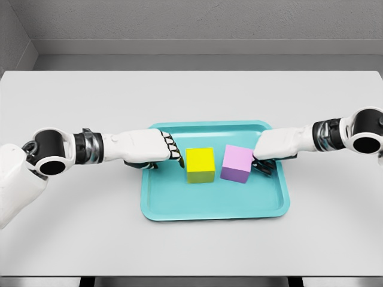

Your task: Push two cubes

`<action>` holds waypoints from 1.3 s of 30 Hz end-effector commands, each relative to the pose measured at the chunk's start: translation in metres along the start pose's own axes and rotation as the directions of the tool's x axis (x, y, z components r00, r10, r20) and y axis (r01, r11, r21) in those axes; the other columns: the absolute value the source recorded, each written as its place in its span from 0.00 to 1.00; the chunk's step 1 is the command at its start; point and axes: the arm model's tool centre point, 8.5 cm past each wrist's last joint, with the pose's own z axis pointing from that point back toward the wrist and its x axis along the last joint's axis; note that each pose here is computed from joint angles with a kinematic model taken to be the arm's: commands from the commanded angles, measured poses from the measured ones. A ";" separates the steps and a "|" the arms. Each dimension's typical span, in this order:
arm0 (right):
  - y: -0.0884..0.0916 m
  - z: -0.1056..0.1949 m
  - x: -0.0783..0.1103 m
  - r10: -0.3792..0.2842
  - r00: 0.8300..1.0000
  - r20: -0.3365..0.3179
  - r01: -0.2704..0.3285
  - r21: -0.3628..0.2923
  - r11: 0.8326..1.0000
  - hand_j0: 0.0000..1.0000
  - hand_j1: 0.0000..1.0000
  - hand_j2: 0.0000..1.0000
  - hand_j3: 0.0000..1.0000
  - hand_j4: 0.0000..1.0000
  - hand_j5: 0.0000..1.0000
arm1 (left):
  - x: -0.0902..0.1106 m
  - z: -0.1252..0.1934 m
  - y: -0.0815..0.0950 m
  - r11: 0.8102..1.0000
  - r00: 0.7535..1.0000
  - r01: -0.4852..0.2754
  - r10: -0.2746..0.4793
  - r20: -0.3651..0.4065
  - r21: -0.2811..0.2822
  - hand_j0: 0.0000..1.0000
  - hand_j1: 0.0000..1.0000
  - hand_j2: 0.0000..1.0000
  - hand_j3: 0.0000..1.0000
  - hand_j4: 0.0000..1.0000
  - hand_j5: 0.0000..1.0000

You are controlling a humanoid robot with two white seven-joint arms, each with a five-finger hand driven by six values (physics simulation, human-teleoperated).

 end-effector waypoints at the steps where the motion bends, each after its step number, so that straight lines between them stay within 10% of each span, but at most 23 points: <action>1: 0.006 0.000 -0.009 0.027 0.999 -0.044 -0.026 0.032 0.999 0.13 0.13 0.13 0.13 0.13 0.13 | -0.001 -0.002 -0.002 1.000 1.000 -0.016 0.016 -0.001 0.001 0.71 0.71 0.71 0.71 0.71 0.71; 39: 0.007 -0.014 -0.013 0.014 0.999 -0.043 -0.012 0.042 0.999 0.13 0.13 0.13 0.13 0.13 0.13 | -0.015 -0.015 -0.004 0.999 0.999 -0.042 0.042 -0.027 -0.006 0.71 0.71 0.71 0.71 0.71 0.71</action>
